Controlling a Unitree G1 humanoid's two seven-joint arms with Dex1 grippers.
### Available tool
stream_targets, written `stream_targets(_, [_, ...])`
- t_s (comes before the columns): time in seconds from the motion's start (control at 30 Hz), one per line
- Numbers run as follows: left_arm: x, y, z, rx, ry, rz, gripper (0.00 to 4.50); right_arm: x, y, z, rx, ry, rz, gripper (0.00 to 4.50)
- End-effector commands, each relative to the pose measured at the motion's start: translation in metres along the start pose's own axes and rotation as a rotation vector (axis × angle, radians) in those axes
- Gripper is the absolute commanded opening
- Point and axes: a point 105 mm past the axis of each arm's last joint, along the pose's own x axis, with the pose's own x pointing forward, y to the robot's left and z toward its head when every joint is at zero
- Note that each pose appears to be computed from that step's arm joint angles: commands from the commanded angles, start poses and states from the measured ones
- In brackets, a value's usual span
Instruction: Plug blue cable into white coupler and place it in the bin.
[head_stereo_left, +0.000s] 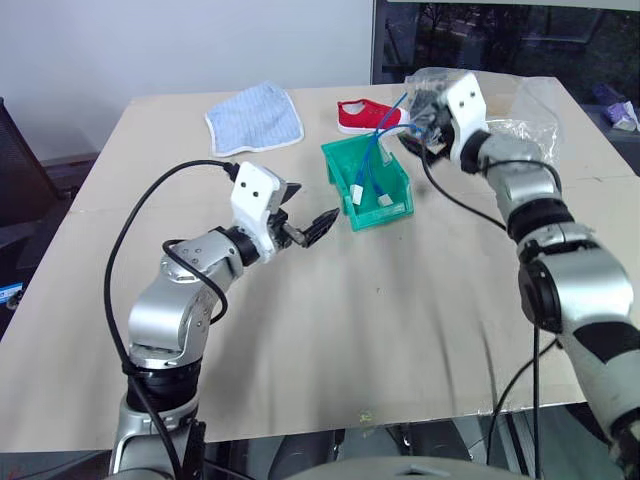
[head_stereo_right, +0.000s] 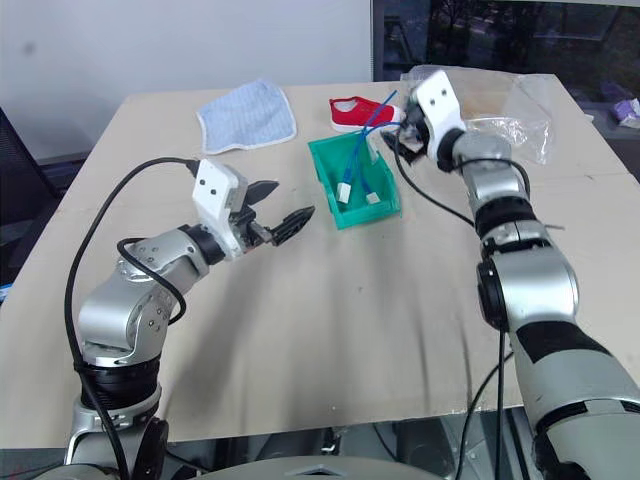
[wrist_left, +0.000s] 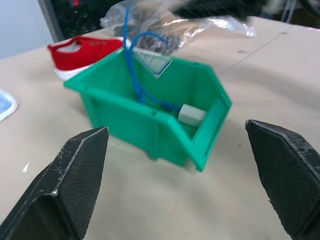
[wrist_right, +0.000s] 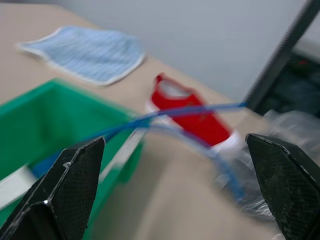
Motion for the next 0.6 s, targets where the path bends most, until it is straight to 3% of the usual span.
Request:
stream_targets(0.03, [-0.013, 0.003, 0.002, 0.016, -0.054, 0.078, 4.50, -0.039, 0.018, 0.009, 0.063, -0.143, 0.097, 4.47])
stream_targets(0.2, [-0.040, -0.003, -0.027, -0.046, -0.053, 0.152, 4.50, -0.121, 0.051, -0.030, 0.148, -0.081, 0.115, 4.47])
stream_targets(0.33, [-0.069, -0.005, -0.081, -0.031, 0.101, 0.236, 4.50, -0.180, 0.067, -0.064, 0.275, 0.047, 0.058, 4.47])
stream_targets(0.43, [-0.082, -0.022, -0.105, -0.065, 0.161, 0.185, 4.50, -0.203, 0.071, -0.078, 0.307, 0.102, 0.025, 4.47])
stream_targets(0.6, [-0.091, -0.040, -0.120, -0.095, 0.204, 0.114, 4.50, -0.228, 0.076, -0.097, 0.263, 0.172, 0.007, 4.47])
